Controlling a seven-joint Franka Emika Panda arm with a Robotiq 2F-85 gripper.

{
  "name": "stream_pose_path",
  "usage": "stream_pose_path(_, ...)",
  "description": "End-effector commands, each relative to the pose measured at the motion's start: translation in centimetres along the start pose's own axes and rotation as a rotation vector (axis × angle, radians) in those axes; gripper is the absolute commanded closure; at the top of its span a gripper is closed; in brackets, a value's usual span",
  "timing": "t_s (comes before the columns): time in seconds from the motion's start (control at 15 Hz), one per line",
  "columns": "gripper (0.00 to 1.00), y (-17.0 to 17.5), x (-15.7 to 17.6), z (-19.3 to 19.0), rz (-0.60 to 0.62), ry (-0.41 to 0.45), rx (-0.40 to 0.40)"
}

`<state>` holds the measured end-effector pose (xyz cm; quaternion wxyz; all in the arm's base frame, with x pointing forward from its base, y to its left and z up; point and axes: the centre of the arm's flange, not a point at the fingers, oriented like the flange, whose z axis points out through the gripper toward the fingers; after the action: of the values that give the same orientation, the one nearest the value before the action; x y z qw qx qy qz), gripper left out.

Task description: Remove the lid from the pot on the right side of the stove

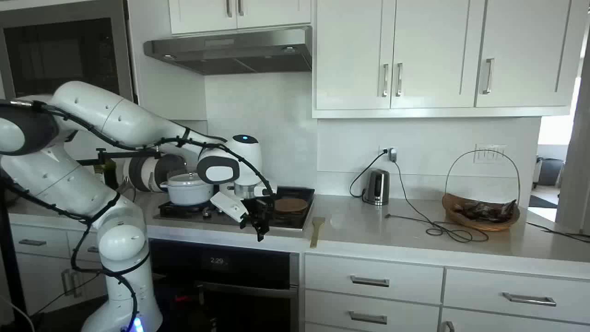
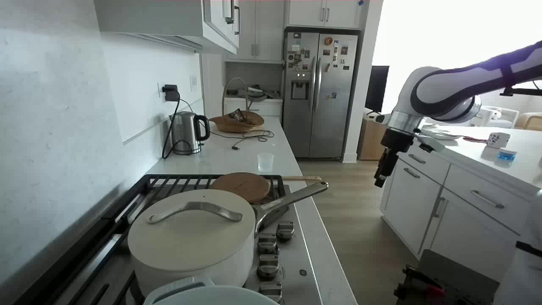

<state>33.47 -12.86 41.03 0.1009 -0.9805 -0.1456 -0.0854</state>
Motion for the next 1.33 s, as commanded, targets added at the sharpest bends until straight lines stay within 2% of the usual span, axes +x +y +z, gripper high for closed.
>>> stream_pose_path(0.0,0.00,0.0,0.0,0.0,0.000,0.000,0.000)
stream_pose_path(0.33,0.00,-1.4,2.1,-1.3,-0.068,-0.013,-0.003)
stream_pose_path(0.93,0.00,-8.7,10.9,-5.5,-0.388,-0.104,-0.035)
stream_pose_path(1.27,0.00,-12.8,16.3,-7.1,-0.559,-0.172,-0.009)
